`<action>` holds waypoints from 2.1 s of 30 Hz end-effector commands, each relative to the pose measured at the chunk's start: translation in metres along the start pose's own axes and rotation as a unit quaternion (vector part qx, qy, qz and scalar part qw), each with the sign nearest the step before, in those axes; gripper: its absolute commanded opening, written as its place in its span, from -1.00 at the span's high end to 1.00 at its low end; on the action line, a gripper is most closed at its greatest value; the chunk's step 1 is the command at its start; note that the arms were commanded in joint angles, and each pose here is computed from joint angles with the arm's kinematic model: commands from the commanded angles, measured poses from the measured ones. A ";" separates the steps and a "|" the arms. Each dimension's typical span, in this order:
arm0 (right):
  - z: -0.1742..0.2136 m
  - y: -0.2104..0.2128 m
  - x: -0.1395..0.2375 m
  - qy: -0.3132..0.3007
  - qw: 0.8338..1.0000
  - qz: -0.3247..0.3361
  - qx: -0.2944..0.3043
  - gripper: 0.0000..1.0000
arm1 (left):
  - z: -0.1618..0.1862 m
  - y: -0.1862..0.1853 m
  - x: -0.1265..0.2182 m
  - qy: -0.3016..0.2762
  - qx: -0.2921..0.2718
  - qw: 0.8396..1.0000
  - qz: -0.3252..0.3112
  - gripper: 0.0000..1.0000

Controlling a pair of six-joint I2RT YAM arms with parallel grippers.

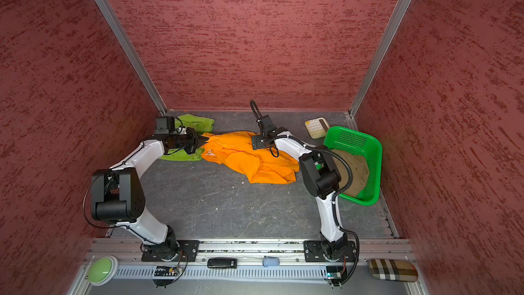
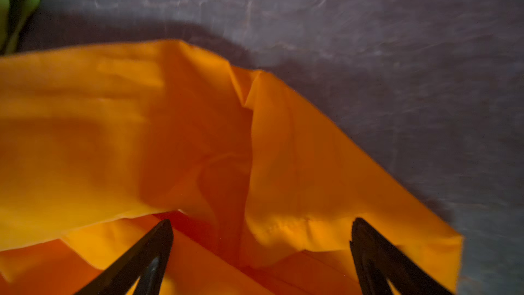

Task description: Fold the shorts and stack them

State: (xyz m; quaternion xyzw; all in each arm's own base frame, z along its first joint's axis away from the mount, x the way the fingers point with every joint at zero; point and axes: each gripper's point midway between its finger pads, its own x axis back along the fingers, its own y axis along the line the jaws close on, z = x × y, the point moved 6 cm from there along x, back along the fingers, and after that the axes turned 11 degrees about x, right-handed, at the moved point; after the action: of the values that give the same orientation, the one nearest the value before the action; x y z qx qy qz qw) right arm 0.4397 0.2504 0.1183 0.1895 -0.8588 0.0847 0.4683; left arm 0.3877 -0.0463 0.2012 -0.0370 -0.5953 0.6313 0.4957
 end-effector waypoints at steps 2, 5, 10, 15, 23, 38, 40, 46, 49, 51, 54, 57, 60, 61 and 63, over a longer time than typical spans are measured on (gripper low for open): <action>-0.006 0.005 -0.003 0.008 1.000 -0.004 0.011 -0.83 | -0.001 -0.008 0.008 0.008 -0.020 1.000 0.010 1.00; 0.007 -0.004 -0.022 0.041 0.998 0.040 0.002 -0.71 | -0.003 -0.010 0.007 0.011 -0.020 1.000 0.012 1.00; 0.005 -0.015 -0.036 0.042 0.996 0.078 -0.007 -0.26 | -0.003 -0.014 0.008 0.012 -0.024 1.000 0.015 1.00; -0.012 -0.035 -0.030 0.027 0.993 0.112 -0.010 0.87 | -0.008 -0.014 0.015 0.010 -0.022 1.000 0.020 1.00; -0.053 -0.084 0.045 -0.042 0.986 0.155 -0.038 1.00 | -0.038 -0.024 0.039 -0.027 -0.006 0.998 0.052 1.00; -0.032 -0.123 0.165 -0.119 0.973 0.186 -0.063 1.00 | -0.059 -0.060 0.052 -0.042 -0.013 0.995 0.092 1.00; -0.009 -0.121 0.155 -0.105 0.976 0.176 -0.073 1.00 | -0.058 -0.046 0.049 -0.040 -0.006 0.996 0.080 1.00; 0.075 -0.114 0.103 -0.025 0.982 0.153 -0.104 1.00 | -0.049 0.009 0.034 -0.027 0.017 0.999 0.028 0.99; 0.099 -0.109 0.093 -0.011 0.983 0.135 -0.120 1.00 | -0.045 0.029 0.033 -0.021 0.030 0.999 0.016 0.91; 0.109 -0.104 0.089 -0.007 0.984 0.120 -0.129 1.00 | -0.041 0.036 0.032 -0.012 0.040 0.999 0.020 0.79; 0.116 -0.096 0.086 -0.004 0.986 0.107 -0.130 1.00 | -0.032 0.039 0.028 0.011 0.055 0.998 0.032 0.61; 0.116 -0.085 0.084 -0.007 0.987 0.098 -0.124 1.00 | -0.023 0.040 0.026 0.026 0.079 0.996 0.044 0.30; 0.114 -0.075 0.082 -0.009 0.989 0.092 -0.116 1.00 | -0.013 0.042 0.025 0.030 0.111 0.992 0.055 -0.26; 0.113 -0.072 0.081 -0.011 0.989 0.091 -0.114 1.00 | -0.008 0.044 0.024 0.033 0.121 0.991 0.057 -0.44; 0.113 -0.068 0.080 -0.011 0.990 0.088 -0.112 1.00 | 0.000 0.047 0.021 0.036 0.143 0.987 0.058 -0.73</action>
State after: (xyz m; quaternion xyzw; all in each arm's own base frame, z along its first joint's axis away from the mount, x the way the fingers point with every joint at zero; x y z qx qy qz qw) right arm 0.3356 0.1251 0.1086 0.0624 -0.8650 0.0361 0.4965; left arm 0.3506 -0.0143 0.1682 -0.0173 -0.5003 0.7141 0.4893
